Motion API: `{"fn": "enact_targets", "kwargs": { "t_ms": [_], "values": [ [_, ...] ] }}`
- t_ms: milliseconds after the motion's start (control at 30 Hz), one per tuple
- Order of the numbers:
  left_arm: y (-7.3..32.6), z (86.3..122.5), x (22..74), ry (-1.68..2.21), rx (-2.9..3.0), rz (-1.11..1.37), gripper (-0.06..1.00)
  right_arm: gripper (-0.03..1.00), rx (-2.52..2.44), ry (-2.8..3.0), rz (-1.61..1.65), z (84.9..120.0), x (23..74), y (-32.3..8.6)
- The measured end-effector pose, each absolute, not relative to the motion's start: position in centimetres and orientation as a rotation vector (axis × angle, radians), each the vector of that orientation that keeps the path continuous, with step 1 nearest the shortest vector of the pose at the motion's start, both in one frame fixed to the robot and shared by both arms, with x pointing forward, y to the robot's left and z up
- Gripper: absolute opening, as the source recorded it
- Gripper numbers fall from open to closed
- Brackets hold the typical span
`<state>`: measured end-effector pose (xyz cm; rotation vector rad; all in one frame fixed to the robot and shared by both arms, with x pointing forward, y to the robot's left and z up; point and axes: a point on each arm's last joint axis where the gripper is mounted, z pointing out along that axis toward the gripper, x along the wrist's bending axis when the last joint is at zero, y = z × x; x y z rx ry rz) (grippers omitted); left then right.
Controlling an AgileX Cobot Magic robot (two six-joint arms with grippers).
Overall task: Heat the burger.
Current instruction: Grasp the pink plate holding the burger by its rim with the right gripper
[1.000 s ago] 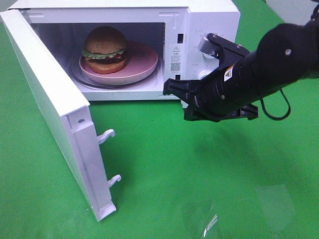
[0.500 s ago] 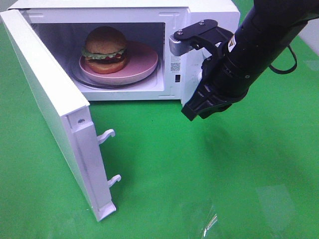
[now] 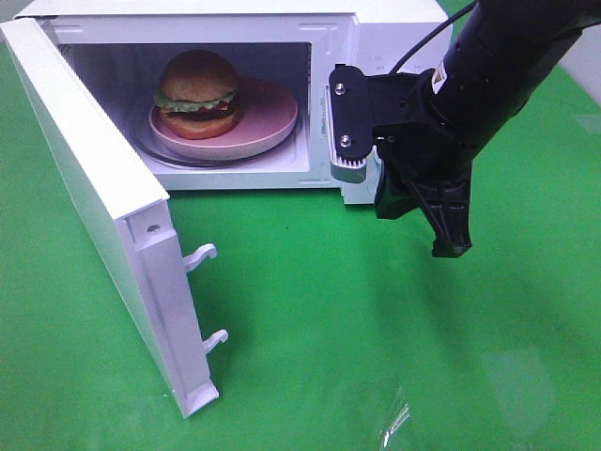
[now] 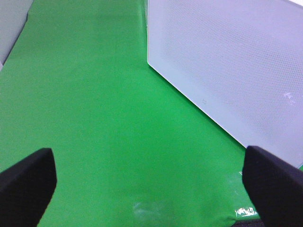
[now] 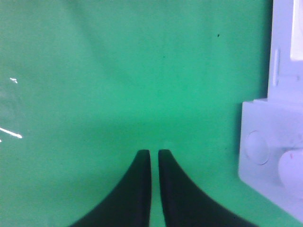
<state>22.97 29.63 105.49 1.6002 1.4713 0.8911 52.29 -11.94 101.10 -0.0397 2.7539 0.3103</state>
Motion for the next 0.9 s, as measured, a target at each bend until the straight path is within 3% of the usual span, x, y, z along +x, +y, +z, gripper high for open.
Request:
{"fn": "enact_targets", "kwargs": {
  "t_ms": [300,433,500,533,567,600,633,667,700,733,767,900],
  "values": [
    [29.6,105.5,23.0,1.471,1.6,0.891,0.99,0.13,-0.325,2.683,0.268,101.2,52.6,-11.8],
    [29.6,105.5,23.0,1.471,1.6,0.891,0.99,0.2,-0.358,2.657,0.239,101.3,52.7,-11.9],
    [29.6,105.5,23.0,1.471,1.6,0.891,0.99,0.34,-0.364,2.611,0.234,101.5,53.1,-11.9],
    [29.6,105.5,23.0,1.471,1.6,0.891,0.99,0.34,-0.364,2.611,0.234,101.5,53.1,-11.9],
    [29.6,105.5,23.0,1.471,1.6,0.891,0.99,0.45,-0.36,2.584,0.23,101.6,53.2,-11.8],
    [29.6,105.5,23.0,1.471,1.6,0.891,0.99,0.45,-0.36,2.584,0.23,101.6,53.2,-11.8],
    [29.6,105.5,23.0,1.471,1.6,0.891,0.99,0.57,-0.362,2.561,0.222,101.7,53.3,-11.5],
    [29.6,105.5,23.0,1.471,1.6,0.891,0.99,0.57,-0.362,2.561,0.222,101.7,53.3,-11.5],
    [29.6,105.5,23.0,1.471,1.6,0.891,0.99,0.71,-0.355,2.538,0.222,101.8,53.3,-11.3],
    [29.6,105.5,23.0,1.471,1.6,0.891,0.99,0.71,-0.355,2.538,0.222,101.8,53.3,-11.3],
    [29.6,105.5,23.0,1.471,1.6,0.891,0.99,0.81,-0.345,2.515,0.23,101.9,53.4,-11.1],
    [29.6,105.5,23.0,1.471,1.6,0.891,0.99,0.89,-0.336,2.488,0.233,102.1,53.5,-10.9]
  ]
}}
